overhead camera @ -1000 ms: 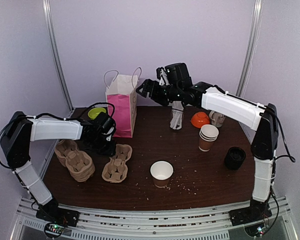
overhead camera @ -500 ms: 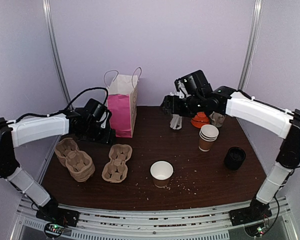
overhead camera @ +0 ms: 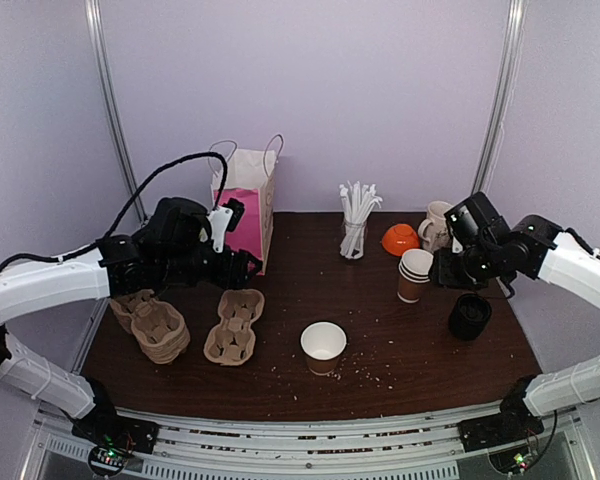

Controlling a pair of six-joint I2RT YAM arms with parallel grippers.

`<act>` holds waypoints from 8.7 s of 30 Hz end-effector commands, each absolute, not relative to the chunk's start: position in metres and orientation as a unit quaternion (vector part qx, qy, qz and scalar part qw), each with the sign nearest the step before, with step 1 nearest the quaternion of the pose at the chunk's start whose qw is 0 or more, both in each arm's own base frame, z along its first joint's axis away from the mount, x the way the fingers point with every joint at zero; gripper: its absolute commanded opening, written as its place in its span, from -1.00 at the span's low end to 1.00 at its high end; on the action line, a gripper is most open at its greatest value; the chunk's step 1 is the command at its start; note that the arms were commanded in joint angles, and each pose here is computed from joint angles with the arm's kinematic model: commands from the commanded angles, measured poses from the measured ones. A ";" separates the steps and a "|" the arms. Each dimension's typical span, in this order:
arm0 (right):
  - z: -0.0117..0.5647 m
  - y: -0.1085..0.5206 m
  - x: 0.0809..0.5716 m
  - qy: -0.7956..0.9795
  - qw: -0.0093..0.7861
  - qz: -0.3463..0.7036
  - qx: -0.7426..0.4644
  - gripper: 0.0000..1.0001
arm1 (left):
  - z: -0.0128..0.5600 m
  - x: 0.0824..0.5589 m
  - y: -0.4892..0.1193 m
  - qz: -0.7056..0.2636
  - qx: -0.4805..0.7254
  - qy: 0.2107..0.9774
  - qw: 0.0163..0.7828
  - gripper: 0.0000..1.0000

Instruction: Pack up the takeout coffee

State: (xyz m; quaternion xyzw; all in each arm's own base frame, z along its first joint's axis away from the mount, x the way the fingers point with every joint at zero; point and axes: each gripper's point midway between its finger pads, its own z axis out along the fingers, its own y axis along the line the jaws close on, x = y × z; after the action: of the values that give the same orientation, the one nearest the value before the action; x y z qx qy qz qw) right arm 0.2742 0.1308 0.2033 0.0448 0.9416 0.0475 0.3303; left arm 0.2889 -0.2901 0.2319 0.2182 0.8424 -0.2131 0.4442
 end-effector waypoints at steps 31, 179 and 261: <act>0.103 0.054 0.263 0.967 0.217 -0.052 0.121 -0.37 | 0.200 0.288 -0.306 -0.233 0.232 0.842 0.427 0.18; 0.395 0.421 0.054 0.538 0.157 0.692 -0.455 -1.00 | 0.370 0.073 -0.342 -0.444 0.656 0.253 0.555 -0.41; 0.256 0.371 0.162 0.706 0.240 0.640 -0.184 -0.05 | 0.259 0.163 -0.389 -0.594 0.265 0.715 0.256 -0.67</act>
State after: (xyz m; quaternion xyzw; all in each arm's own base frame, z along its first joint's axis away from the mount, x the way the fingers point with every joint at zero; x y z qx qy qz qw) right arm 0.1676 0.3742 0.2540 -0.1810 0.7138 0.6293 0.2484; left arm 0.1635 -0.3849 0.2500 0.2628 0.7217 -0.5863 0.2573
